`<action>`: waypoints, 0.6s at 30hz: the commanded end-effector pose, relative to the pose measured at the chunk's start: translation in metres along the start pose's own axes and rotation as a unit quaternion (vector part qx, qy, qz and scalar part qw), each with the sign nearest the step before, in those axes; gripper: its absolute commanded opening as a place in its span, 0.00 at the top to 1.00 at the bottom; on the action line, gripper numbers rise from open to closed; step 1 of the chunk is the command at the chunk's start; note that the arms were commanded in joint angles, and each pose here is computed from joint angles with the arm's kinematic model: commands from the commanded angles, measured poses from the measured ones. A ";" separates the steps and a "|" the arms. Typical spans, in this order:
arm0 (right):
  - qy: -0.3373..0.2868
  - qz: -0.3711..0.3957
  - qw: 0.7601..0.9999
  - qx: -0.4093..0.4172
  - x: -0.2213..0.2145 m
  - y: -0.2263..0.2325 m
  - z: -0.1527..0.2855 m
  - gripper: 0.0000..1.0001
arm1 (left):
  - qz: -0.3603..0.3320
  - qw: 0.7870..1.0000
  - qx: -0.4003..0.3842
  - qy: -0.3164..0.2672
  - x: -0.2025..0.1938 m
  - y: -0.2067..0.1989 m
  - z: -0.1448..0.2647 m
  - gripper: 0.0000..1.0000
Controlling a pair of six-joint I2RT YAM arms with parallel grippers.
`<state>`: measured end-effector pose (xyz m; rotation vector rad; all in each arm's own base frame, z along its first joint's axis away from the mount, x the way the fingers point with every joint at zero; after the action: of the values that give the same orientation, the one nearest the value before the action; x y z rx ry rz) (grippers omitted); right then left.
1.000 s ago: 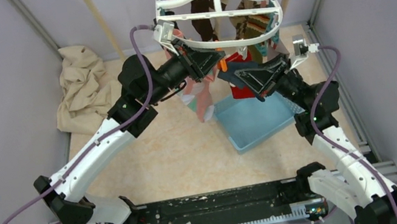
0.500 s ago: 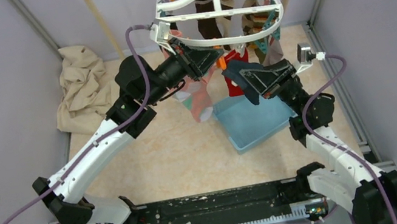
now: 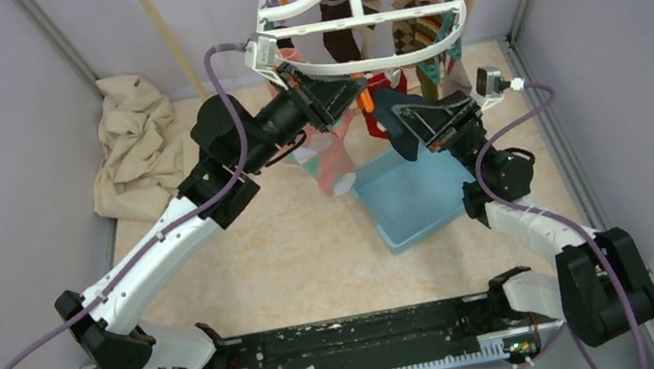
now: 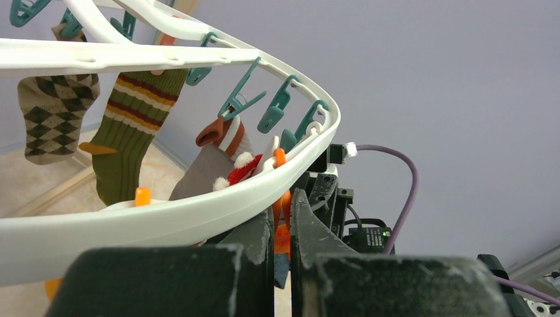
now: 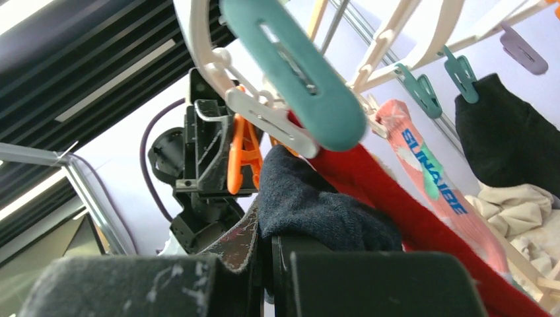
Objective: Clip the socks to the hanger
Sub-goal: Clamp the sock onto the hanger.
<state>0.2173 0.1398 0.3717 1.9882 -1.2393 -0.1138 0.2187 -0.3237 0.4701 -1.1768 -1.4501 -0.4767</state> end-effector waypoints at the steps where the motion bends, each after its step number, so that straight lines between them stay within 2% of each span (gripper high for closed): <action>1: 0.001 0.042 0.995 0.093 -0.002 0.041 -0.001 1.00 | 0.000 0.999 -0.020 -0.037 0.019 -0.010 0.008 1.00; 18: 0.015 0.014 0.994 0.104 -0.007 0.041 0.004 1.00 | 0.011 0.997 -0.030 -0.067 0.027 -0.014 0.007 1.00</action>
<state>0.2063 0.1380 0.3769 2.0420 -1.2111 -0.1027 0.2202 -0.3237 0.4718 -1.2040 -1.4765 -0.4385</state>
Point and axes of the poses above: each gripper's point midway between its finger pads, its own z axis back along the fingers, its own y axis along the line the jaws close on, x = y × z, the point moved 7 cm from there along z, back along the fingers, and after that the axes turned 13 degrees about -z, right-handed, at the moved point
